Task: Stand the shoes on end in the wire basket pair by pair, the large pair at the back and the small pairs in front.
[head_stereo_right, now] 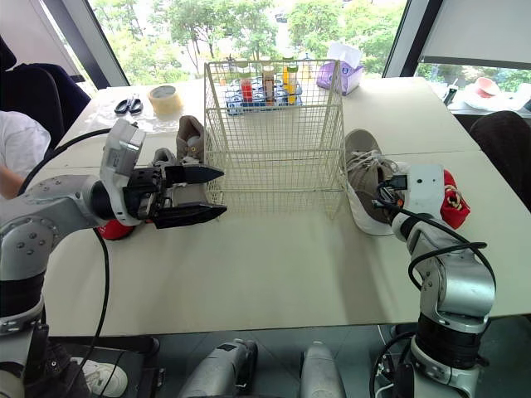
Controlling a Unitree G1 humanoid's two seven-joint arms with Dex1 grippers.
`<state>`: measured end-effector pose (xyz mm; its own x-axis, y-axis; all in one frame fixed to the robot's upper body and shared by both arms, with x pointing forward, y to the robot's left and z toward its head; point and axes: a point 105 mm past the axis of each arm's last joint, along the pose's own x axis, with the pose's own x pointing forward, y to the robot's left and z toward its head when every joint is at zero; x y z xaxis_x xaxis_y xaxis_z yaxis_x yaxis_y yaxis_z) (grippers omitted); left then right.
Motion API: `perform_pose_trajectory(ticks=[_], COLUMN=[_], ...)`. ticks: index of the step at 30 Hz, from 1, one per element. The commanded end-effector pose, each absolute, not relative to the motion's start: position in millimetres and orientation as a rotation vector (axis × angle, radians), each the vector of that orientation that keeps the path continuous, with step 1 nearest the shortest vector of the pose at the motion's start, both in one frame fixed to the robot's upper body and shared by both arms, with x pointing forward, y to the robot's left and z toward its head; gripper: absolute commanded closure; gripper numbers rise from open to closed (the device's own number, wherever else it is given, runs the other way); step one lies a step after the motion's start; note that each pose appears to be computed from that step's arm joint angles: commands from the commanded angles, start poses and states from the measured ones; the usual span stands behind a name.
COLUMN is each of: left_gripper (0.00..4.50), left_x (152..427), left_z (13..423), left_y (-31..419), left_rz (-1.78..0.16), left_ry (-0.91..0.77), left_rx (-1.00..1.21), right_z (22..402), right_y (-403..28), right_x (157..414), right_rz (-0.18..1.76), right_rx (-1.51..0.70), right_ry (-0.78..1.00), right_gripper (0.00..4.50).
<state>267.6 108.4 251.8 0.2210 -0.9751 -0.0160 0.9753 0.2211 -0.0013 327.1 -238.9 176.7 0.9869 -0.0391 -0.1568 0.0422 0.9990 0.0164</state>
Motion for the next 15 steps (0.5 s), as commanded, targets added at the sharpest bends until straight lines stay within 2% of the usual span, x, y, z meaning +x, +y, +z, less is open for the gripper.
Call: perform_pose_trajectory(ticks=[1,6,9,12,15], left_gripper=[0.00,0.00,0.00,0.00,0.00], left_x=[272.7,287.8,296.3,307.1,317.3], left_z=[271.6,294.0,304.3,319.9,328.0], left_y=[111.6,114.2,116.2,123.7,130.5], left_rz=[-1.331,-1.291,-1.266,-1.243,-1.219], left_ry=[-0.075,-0.143,-0.169,-0.197,-0.203], left_rx=[0.025,-0.021,-0.048,-0.084,-0.096], right_z=[254.9,344.5,373.4,396.1,386.5], right_y=[-238.9,-245.7,-233.5,-181.1,-160.7], right_x=[320.2,304.0,293.9,266.6,260.3], right_rz=[-0.074,-0.090,-0.013,0.303,0.446], right_rx=[0.022,0.019,-0.034,-0.328,-0.551], right_ry=[-0.146,-0.482,-0.594,-0.712,-0.692], right_gripper=[3.79,3.79,3.79,3.79,3.79])
